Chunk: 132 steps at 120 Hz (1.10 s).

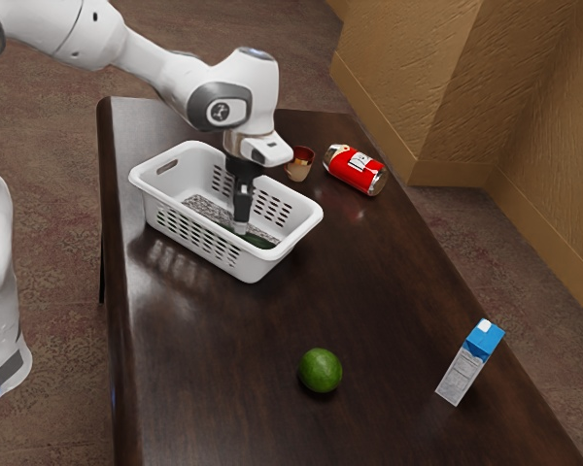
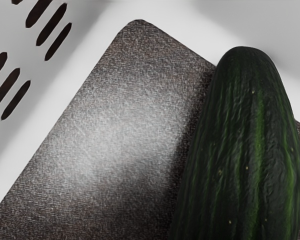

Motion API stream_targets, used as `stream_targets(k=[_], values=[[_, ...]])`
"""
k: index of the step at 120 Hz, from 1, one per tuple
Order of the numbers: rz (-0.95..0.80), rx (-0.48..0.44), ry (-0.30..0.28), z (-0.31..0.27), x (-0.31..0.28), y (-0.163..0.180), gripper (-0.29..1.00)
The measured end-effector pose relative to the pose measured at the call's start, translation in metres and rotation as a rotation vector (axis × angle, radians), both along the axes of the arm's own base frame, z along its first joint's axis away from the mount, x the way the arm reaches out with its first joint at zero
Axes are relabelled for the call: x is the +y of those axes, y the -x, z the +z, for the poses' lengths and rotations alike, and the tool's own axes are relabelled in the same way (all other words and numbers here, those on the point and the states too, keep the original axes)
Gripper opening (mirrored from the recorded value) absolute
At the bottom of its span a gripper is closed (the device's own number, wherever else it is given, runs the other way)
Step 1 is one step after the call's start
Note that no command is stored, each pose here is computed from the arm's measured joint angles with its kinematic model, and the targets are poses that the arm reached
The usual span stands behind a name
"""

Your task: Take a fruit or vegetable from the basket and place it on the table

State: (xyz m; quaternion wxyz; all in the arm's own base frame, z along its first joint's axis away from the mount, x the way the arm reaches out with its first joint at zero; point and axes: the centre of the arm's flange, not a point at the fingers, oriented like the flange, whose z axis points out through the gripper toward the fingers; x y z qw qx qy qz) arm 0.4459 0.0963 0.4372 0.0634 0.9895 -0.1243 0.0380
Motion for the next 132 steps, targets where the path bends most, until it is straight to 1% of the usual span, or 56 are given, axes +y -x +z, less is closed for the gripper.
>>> stream_targets(k=[27,36,56,76,94,117,132], values=[[-0.045,-0.030,0.000,0.007,-0.012,-0.001,0.66],[-0.054,-0.047,0.007,0.013,-0.016,0.005,0.66],[-0.048,-0.048,0.036,0.007,-0.019,0.026,0.66],[-0.043,-0.049,0.043,0.006,-0.016,0.031,0.66],[-0.041,-0.038,0.046,0.000,-0.014,0.032,0.66],[-0.030,0.004,0.049,-0.019,-0.008,0.029,0.66],[-0.025,0.016,0.058,-0.025,-0.008,0.026,0.62]])
